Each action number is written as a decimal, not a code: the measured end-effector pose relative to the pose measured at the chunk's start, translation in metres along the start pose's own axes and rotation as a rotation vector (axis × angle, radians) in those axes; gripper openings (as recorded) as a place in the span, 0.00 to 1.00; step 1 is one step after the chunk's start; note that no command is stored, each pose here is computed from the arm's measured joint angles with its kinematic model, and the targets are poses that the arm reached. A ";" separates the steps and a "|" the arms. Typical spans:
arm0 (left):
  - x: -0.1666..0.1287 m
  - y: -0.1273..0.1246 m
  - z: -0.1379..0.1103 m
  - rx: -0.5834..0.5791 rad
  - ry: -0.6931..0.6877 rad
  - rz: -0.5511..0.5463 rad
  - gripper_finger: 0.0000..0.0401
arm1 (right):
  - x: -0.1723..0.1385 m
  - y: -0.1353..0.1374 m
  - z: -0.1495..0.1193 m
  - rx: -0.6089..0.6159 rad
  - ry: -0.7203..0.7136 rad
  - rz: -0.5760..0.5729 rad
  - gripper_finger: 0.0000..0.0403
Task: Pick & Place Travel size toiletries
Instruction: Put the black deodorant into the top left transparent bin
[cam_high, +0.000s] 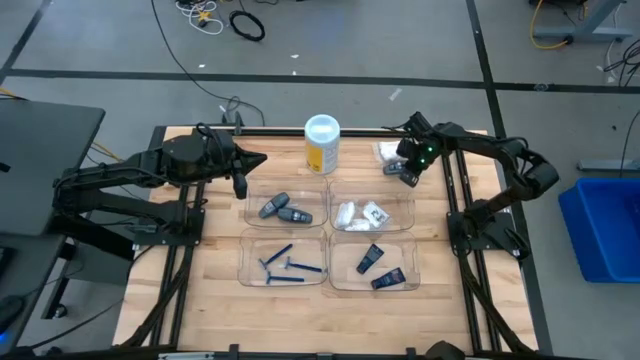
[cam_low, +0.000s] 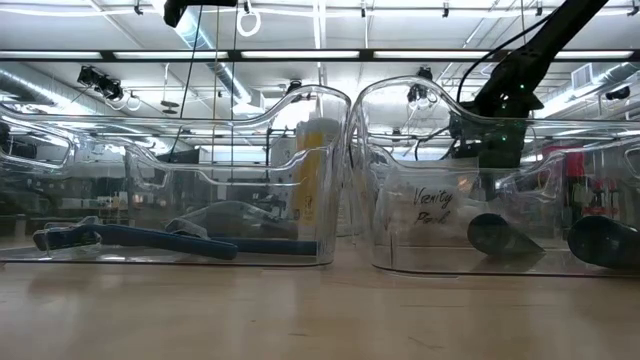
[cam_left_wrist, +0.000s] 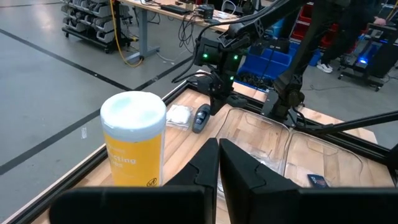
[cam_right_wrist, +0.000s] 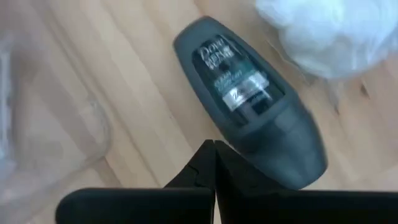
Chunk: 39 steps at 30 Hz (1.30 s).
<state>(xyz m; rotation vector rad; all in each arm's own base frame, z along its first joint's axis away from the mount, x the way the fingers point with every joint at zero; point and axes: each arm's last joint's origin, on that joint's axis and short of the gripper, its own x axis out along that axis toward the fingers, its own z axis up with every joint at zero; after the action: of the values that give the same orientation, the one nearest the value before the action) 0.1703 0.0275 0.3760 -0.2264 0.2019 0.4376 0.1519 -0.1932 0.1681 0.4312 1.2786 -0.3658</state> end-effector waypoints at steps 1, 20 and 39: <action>0.000 0.000 0.000 0.000 0.000 0.000 0.06 | -0.002 0.001 0.000 -0.026 -0.006 0.002 0.00; 0.000 0.000 0.000 -0.003 0.000 0.000 0.06 | -0.024 0.013 0.015 -0.622 -0.028 -0.230 0.17; 0.000 0.000 0.000 -0.003 0.002 -0.003 0.06 | -0.002 0.009 0.018 -0.672 0.110 -0.250 0.58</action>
<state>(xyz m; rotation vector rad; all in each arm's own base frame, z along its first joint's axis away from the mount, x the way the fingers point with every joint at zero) 0.1704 0.0274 0.3758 -0.2297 0.2034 0.4344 0.1707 -0.1945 0.1746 -0.2846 1.4782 -0.1033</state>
